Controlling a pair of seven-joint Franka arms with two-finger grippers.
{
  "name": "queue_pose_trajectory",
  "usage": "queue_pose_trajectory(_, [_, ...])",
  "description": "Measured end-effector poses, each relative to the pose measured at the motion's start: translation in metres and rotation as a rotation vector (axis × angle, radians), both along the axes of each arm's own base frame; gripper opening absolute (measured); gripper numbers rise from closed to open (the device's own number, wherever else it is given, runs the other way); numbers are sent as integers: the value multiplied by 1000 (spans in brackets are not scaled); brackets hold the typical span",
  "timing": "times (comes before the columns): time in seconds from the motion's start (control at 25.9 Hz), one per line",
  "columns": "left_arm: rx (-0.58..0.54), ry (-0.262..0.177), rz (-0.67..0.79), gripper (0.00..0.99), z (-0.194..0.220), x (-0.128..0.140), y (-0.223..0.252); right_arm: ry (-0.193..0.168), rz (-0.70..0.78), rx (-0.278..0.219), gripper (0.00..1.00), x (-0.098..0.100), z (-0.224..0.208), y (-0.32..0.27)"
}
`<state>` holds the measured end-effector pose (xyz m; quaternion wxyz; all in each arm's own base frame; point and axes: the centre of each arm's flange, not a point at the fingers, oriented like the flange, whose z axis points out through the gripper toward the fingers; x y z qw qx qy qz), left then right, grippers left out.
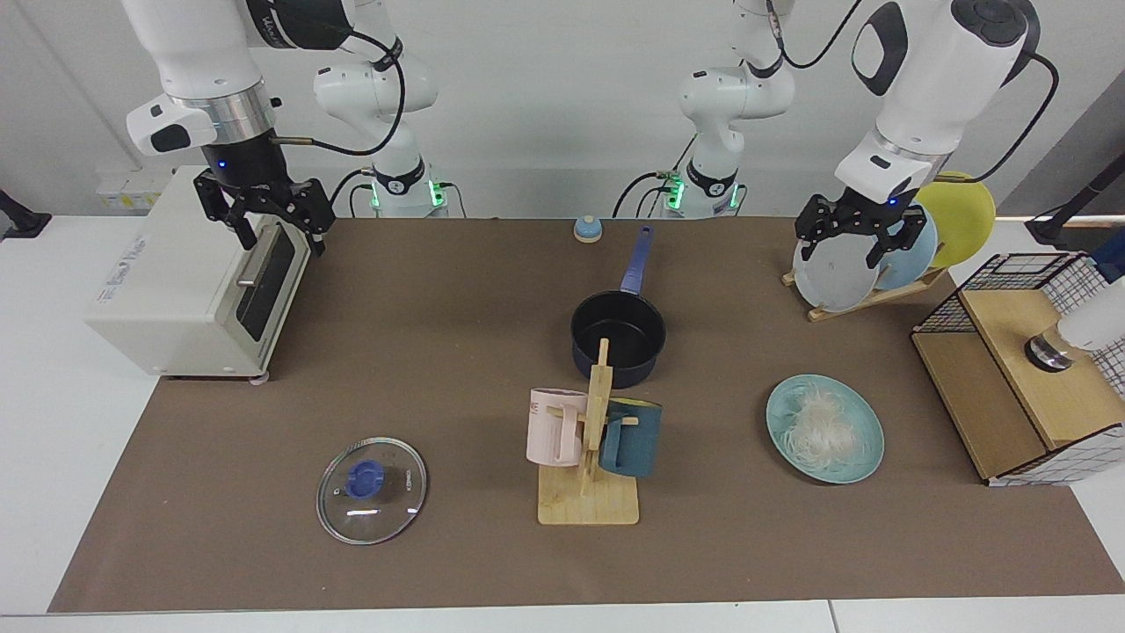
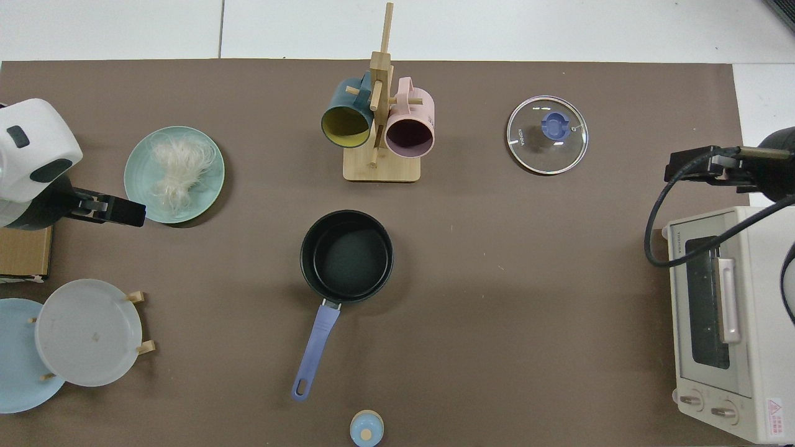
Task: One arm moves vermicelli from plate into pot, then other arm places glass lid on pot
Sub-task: 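Move the left gripper over the vermicelli on the green plate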
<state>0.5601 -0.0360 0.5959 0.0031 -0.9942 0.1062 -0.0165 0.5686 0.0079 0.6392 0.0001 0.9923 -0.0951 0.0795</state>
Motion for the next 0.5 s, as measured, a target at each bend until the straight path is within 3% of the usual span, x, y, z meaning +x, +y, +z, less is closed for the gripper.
queue_pose_trajectory(0.5, [-1, 0, 10, 991, 0, 0, 0, 0, 0, 0, 1000, 0, 0, 0])
